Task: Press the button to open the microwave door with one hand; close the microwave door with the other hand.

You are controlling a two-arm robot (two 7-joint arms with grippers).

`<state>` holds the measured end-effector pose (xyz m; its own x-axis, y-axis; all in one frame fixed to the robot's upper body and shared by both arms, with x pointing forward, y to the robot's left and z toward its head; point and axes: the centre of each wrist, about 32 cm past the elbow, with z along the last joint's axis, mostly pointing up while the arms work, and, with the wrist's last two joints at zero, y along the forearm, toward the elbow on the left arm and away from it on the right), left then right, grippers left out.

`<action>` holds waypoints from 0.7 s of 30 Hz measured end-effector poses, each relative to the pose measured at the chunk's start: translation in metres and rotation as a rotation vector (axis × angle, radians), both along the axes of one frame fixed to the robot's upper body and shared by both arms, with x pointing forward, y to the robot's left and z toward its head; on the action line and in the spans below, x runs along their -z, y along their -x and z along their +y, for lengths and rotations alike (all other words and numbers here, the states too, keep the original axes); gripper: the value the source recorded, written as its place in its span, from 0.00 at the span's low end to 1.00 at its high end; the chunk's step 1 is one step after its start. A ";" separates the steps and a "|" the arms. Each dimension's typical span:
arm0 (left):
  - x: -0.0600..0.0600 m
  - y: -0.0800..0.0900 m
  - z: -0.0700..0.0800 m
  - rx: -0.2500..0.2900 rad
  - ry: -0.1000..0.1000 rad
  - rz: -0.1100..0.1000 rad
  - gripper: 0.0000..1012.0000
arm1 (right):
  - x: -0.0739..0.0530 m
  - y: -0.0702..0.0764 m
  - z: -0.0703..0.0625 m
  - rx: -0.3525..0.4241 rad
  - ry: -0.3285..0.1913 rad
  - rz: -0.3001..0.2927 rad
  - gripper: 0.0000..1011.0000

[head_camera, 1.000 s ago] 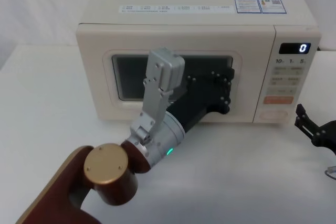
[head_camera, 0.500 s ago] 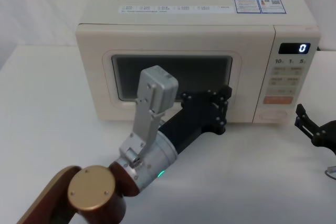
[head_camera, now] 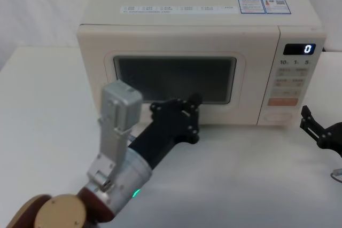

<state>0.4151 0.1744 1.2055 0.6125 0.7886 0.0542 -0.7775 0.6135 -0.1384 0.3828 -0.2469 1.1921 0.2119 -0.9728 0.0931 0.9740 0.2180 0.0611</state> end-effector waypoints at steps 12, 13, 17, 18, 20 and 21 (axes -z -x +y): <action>0.005 0.027 0.036 -0.190 -0.018 0.009 0.00 | 0.000 0.000 0.000 0.000 0.000 0.000 0.99; 0.006 0.028 0.040 -0.208 -0.019 0.009 0.00 | 0.000 0.000 0.000 0.000 0.000 0.000 0.99; 0.011 0.034 0.056 -0.303 -0.016 0.005 0.00 | 0.000 0.000 0.000 0.000 0.000 0.000 0.99; 0.014 0.036 0.062 -0.332 -0.014 0.007 0.00 | 0.000 0.000 0.000 0.000 0.000 0.000 0.99; 0.017 0.037 0.067 -0.354 -0.011 0.008 0.00 | 0.000 0.000 0.000 0.000 0.000 0.000 0.99; 0.019 0.037 0.069 -0.364 -0.009 0.009 0.00 | 0.000 0.000 0.000 0.000 0.000 0.000 0.99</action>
<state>0.3778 0.2435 1.1869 0.2925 0.9545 0.0585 -0.9462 0.2977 -0.1266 0.3828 -0.2469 1.1921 0.2120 -0.9728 0.0932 0.9740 0.2181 0.0611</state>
